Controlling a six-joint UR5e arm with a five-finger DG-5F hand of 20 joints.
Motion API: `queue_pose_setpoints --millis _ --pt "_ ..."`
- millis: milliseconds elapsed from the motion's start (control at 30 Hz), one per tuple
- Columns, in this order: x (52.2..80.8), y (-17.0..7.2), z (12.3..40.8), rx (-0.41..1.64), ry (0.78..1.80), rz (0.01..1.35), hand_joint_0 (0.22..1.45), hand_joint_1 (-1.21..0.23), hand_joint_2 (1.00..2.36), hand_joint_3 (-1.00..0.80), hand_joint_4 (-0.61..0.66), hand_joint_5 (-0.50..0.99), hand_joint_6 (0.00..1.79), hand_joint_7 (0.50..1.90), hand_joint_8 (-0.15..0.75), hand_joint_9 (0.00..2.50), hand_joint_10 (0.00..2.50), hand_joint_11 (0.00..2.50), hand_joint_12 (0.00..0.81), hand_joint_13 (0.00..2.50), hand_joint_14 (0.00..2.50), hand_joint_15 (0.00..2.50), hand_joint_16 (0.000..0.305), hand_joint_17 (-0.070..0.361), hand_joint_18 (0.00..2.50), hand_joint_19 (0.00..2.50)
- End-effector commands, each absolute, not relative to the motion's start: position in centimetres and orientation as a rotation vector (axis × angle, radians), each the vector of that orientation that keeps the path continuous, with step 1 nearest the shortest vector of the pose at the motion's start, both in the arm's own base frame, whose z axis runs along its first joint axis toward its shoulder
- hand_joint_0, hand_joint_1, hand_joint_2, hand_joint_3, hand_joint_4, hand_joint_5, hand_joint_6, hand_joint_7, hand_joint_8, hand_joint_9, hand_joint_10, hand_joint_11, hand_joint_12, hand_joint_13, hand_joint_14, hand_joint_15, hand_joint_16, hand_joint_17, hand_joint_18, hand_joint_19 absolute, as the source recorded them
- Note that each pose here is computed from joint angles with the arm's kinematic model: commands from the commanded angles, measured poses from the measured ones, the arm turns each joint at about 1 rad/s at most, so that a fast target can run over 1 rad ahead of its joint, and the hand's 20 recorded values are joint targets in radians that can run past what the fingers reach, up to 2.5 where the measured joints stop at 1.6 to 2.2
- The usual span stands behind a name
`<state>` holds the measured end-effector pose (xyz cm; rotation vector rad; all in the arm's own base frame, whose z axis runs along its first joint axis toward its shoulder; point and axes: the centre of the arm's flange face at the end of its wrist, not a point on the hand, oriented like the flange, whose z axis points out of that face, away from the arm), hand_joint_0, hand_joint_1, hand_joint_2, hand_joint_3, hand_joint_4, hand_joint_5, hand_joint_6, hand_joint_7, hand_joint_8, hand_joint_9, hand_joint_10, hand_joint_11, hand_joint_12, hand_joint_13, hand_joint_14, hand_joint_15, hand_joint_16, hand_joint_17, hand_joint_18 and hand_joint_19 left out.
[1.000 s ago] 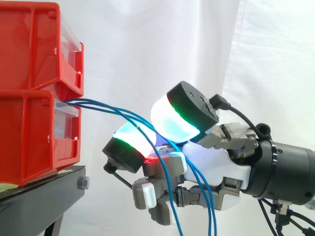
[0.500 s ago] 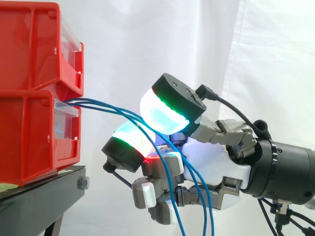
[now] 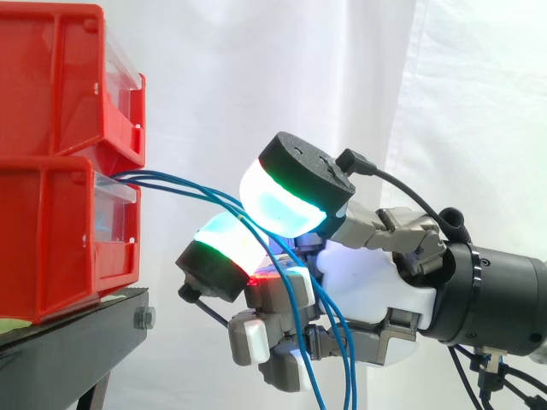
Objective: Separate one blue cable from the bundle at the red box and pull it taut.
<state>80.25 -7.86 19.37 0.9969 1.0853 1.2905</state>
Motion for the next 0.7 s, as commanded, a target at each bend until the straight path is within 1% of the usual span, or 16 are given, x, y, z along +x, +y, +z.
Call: queue_pose_setpoints --millis 0,100,233,333,467,567,667 --pt "80.0 -7.8 20.1 1.001 1.102 1.281 0.60 -0.76 1.01 -0.34 0.29 -0.15 0.85 1.26 0.408 1.16 0.01 0.98 0.402 1.06 0.02 0.62 0.054 0.122 1.13 0.81" --pt "79.7 -7.8 20.5 1.011 1.124 1.266 0.59 -0.71 1.01 -0.34 0.28 -0.14 0.85 1.24 0.408 1.16 0.01 0.96 0.409 1.06 0.02 0.62 0.054 0.122 1.13 0.82" --pt "79.3 -7.9 20.4 1.016 1.162 1.230 0.59 -0.70 1.01 -0.33 0.28 -0.14 0.84 1.25 0.411 1.15 0.01 0.97 0.409 1.05 0.02 0.62 0.055 0.123 1.12 0.81" --pt "79.3 -7.9 20.3 1.017 1.175 1.218 0.61 -0.79 1.01 -0.33 0.29 -0.15 0.84 1.26 0.409 1.13 0.01 0.99 0.412 1.05 0.02 0.61 0.054 0.123 1.13 0.81" --pt "79.2 -7.9 21.1 1.011 1.167 1.222 0.69 -0.94 1.01 -0.42 0.30 -0.17 0.86 1.26 0.412 1.09 0.01 1.04 0.409 1.04 0.02 0.61 0.055 0.124 1.13 0.77" --pt "79.1 -7.8 22.3 1.006 1.162 1.219 0.74 -0.97 1.00 -0.49 0.30 -0.17 0.87 1.24 0.412 1.08 0.01 1.05 0.405 1.03 0.02 0.60 0.055 0.123 1.14 0.75" --pt "78.8 -7.8 22.9 1.006 1.172 1.209 0.76 -0.97 1.00 -0.50 0.30 -0.17 0.87 1.25 0.415 1.08 0.01 1.07 0.400 1.03 0.02 0.60 0.054 0.122 1.15 0.73"
